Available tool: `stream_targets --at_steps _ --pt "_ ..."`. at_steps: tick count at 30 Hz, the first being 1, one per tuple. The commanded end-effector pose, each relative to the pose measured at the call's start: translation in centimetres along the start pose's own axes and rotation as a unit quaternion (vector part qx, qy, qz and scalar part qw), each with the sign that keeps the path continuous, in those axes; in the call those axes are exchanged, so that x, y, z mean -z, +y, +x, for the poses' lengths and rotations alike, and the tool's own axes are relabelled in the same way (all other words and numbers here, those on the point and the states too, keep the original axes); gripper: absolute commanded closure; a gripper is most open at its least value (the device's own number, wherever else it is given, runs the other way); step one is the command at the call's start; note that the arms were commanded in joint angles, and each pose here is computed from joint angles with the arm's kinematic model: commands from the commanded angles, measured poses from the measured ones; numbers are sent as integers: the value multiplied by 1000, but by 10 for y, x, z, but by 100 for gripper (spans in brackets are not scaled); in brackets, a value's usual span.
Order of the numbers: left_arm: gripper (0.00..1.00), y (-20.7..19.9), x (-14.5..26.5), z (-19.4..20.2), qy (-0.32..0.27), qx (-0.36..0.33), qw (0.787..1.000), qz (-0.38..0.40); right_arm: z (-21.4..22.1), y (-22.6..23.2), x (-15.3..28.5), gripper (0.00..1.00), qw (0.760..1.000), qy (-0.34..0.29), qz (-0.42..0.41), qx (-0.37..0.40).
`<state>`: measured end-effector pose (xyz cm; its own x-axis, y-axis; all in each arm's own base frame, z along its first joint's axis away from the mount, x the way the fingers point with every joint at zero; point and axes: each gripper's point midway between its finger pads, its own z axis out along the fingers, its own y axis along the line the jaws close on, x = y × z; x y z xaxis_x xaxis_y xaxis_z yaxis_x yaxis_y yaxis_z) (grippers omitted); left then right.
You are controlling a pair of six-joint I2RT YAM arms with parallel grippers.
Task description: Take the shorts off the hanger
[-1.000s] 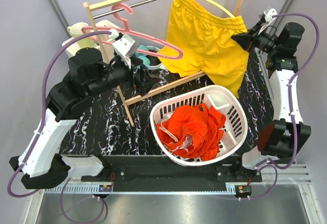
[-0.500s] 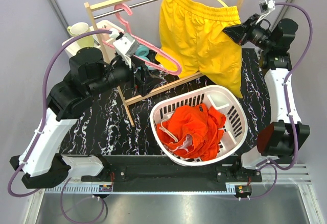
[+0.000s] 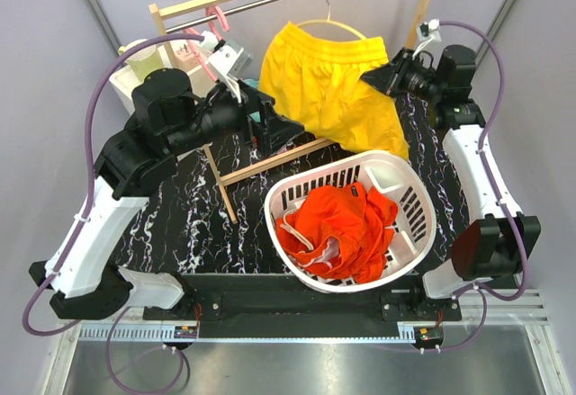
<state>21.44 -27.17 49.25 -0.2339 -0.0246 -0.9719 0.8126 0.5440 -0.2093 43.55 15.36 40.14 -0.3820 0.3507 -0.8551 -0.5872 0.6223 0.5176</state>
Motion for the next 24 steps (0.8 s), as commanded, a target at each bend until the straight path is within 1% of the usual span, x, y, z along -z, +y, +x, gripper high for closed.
stream_targets --at_steps 1,2,3,4,5,6,7,8,10,11,12,14,15,16,19,21,22,23,24 --pt "2 -25 -9 -45 -65 36 996 47 -2 19 13 100 999 -16 34 34" --pt "3 -22 -22 -42 -58 51 996 42 1 17 14 100 997 -13 48 54" --pt "4 -18 -28 -45 -62 65 995 30 9 23 12 100 997 -4 48 65" --pt "5 -18 -30 -53 -70 95 993 25 13 30 17 100 996 3 52 74" --pt "5 -11 -45 -47 -61 113 992 13 19 29 19 100 994 8 61 95" --pt "6 -6 -51 -48 -63 126 990 -1 22 31 21 100 993 11 63 102" --pt "9 -6 -54 -52 -68 143 987 -4 27 44 25 100 992 15 54 110" --pt "9 0 -67 -49 -64 149 987 -11 32 45 28 100 991 21 56 122" --pt "10 6 -75 -56 -75 140 987 -23 37 63 37 100 990 20 43 134" --pt "10 13 -88 -50 -68 137 988 -34 42 64 40 100 989 24 46 137" --pt "10 17 -89 -58 -81 133 987 -45 44 66 44 100 989 24 47 139" --pt "11 27 -105 -55 -77 128 987 -58 47 75 52 100 989 23 49 139" --pt "11 28 -104 -65 -91 125 986 -63 48 77 55 100 989 23 49 139" --pt "12 34 -113 -62 -89 122 986 -73 50 84 60 100 989 21 42 141" --pt "17 51 -119 -64 -102 113 982 -114 55 96 69 100 989 22 26 141" --pt "24 56 -123 -64 -106 102 982 -122 56 98 73 100 989 21 23 145" --pt "24 60 -124 -63 -105 103 981 -129 56 101 77 100 988 21 20 152" --pt "25 65 -123 -62 -107 115 977 -143 57 103 78 100 988 21 17 155" --pt "26 70 -125 -55 -105 158 970 -151 57 102 79 100 987 20 19 157"
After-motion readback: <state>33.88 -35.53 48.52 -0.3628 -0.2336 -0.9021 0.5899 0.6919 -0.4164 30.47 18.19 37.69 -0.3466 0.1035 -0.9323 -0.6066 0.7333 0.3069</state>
